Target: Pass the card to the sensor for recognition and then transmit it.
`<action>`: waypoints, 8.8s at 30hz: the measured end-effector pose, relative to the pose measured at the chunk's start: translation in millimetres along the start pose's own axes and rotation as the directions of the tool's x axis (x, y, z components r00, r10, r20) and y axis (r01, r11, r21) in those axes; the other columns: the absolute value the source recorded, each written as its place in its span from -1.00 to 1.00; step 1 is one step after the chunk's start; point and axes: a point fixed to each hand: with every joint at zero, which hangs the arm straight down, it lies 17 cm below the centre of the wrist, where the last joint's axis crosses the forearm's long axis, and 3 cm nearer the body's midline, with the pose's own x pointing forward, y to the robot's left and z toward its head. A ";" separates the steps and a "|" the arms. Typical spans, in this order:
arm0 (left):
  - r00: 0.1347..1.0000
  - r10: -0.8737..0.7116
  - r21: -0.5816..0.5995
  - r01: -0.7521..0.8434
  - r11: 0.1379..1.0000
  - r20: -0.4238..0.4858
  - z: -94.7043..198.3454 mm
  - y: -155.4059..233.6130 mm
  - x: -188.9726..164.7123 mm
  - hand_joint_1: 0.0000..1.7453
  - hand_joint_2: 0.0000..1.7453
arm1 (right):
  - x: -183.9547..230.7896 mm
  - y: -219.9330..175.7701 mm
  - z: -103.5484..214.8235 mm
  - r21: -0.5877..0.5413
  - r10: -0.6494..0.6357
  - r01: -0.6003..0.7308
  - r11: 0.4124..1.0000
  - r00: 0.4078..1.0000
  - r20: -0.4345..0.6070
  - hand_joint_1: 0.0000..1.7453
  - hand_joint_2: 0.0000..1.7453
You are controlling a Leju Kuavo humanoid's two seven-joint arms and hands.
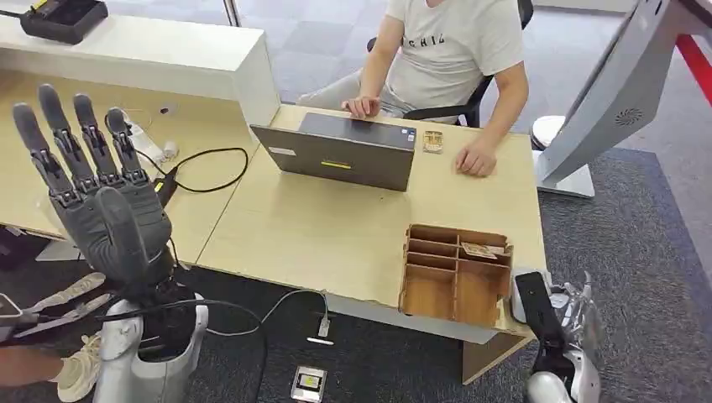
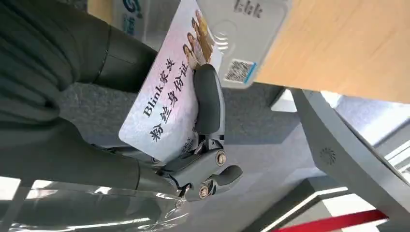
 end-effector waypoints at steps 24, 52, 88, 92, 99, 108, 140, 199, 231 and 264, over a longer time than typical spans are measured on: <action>0.992 0.119 -0.062 -0.121 0.991 -0.044 0.5 -15.3 -22.5 -1.00 1.00 | 159.6 -136.3 -48.4 -0.247 -0.074 0.177 0.953 0.924 0.376 1.00 1.00; 0.973 0.206 -0.070 -0.214 0.974 -0.102 6.6 -26.9 -58.7 -1.00 1.00 | 278.9 -101.1 -98.8 -0.208 0.280 -0.204 0.957 0.840 0.465 1.00 1.00; 0.979 0.176 -0.037 -0.180 0.983 -0.103 7.5 -19.1 -61.8 -1.00 1.00 | 264.9 -43.5 -91.9 -0.094 0.317 -0.311 0.946 0.825 0.468 -1.00 1.00; 0.981 0.166 -0.041 -0.171 0.984 -0.098 7.8 -19.0 -59.3 -1.00 1.00 | 259.6 -42.1 -88.8 -0.074 0.268 -0.264 0.962 0.843 0.467 -1.00 1.00; 0.987 0.135 -0.028 -0.138 0.990 -0.090 8.5 -13.5 -54.2 -1.00 1.00 | 253.9 -51.0 -73.5 -0.054 0.147 -0.138 0.989 0.866 0.478 -1.00 1.00; 0.993 0.075 -0.004 -0.076 0.997 -0.087 11.5 -3.0 -46.6 -1.00 1.00 | 229.9 -37.9 -14.5 0.060 -0.077 0.055 0.997 0.880 0.468 -1.00 1.00; 0.996 -0.093 0.009 0.093 0.996 -0.014 9.6 2.1 11.2 -1.00 1.00 | 225.5 -44.8 105.9 0.276 -0.397 0.293 0.915 0.770 0.499 -1.00 1.00; 0.998 0.052 -0.093 -0.055 0.994 -0.036 3.9 -20.1 -14.6 -1.00 1.00 | 178.0 34.0 44.9 0.146 0.146 -0.247 0.958 0.858 0.493 -1.00 1.00; 0.998 0.043 -0.079 -0.046 0.996 -0.044 3.5 -16.1 -19.5 -1.00 1.00 | 139.4 50.2 13.1 0.176 0.203 -0.294 0.940 0.891 0.405 1.00 1.00; 0.997 0.058 -0.088 -0.062 0.994 -0.045 3.6 -19.1 -21.5 -1.00 1.00 | 178.2 -31.5 -9.7 -0.070 0.157 -0.141 0.988 0.893 0.423 1.00 1.00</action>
